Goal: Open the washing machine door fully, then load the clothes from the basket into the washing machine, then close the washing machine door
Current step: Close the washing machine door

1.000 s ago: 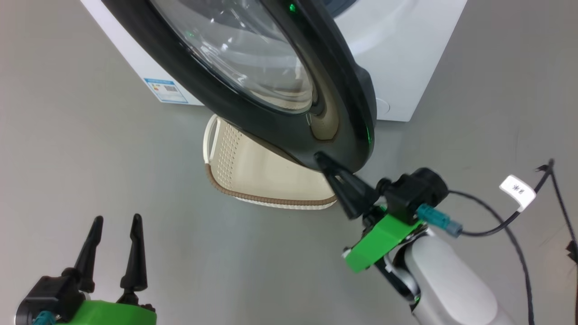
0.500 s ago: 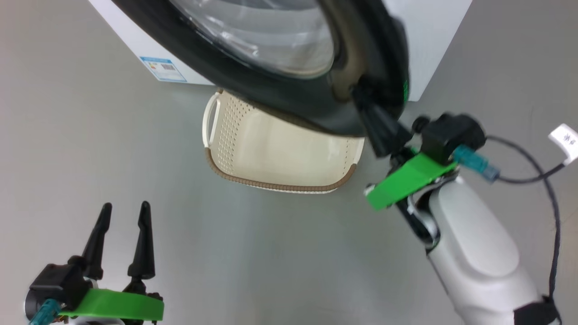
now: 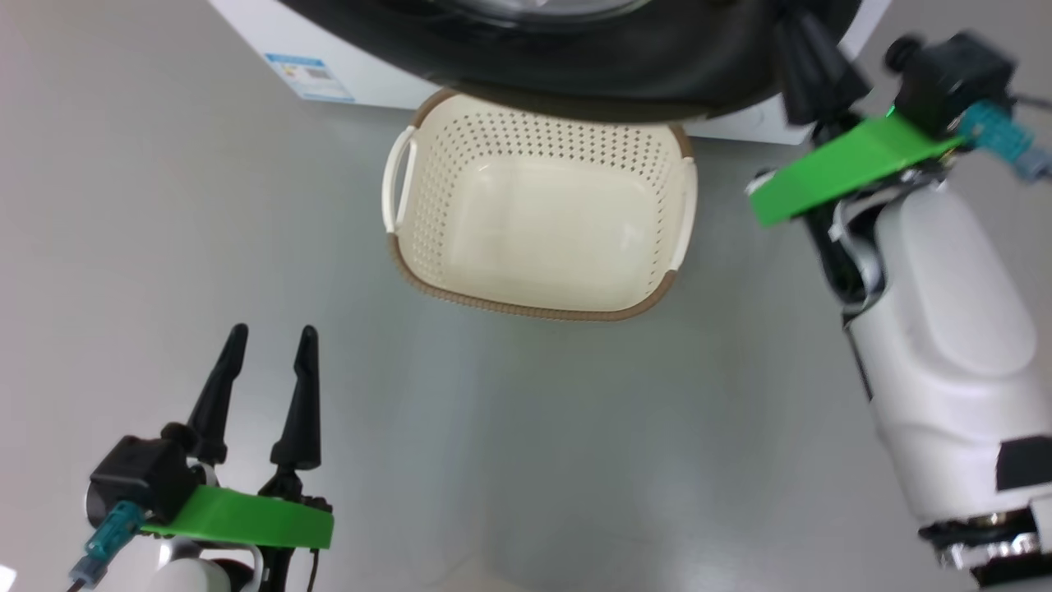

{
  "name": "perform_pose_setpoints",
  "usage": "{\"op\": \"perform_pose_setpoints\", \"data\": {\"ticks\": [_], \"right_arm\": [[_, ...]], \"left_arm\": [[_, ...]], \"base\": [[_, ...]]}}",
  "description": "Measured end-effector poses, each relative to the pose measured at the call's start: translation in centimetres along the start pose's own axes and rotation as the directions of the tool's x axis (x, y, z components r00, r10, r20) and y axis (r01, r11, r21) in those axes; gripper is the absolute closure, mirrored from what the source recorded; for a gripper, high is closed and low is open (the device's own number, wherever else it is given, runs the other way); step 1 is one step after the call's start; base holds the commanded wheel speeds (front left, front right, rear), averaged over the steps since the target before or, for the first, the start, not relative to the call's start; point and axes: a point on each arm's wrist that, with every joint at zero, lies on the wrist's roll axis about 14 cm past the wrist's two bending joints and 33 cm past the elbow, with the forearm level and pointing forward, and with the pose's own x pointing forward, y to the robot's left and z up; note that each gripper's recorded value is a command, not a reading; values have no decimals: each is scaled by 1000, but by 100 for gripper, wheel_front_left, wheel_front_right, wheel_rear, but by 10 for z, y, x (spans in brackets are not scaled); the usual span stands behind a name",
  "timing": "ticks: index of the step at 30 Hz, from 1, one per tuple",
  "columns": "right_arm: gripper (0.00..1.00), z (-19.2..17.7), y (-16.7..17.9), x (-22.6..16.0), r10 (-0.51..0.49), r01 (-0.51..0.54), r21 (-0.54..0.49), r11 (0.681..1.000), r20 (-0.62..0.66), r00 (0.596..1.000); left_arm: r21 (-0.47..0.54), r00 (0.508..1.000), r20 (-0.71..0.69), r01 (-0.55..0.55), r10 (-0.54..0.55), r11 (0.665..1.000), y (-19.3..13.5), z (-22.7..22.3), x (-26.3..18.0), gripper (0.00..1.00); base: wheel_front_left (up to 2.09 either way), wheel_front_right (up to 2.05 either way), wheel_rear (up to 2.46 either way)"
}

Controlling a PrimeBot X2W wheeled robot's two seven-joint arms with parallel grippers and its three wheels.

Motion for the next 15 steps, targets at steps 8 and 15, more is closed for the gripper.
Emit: {"op": "perform_pose_setpoints", "data": {"ticks": [8,15], "right_arm": [[100,-2,-14,29,-27,27,13,1000,15,1000],[100,-6,-32,47,-80,79,42,996,22,997]], "left_arm": [[4,1000,-3,-8,8,1000,3,-1,6,0],[-9,999,-26,-22,22,1000,7,-8,6,0]], "base": [[0,0,0],[0,0,0]]}}
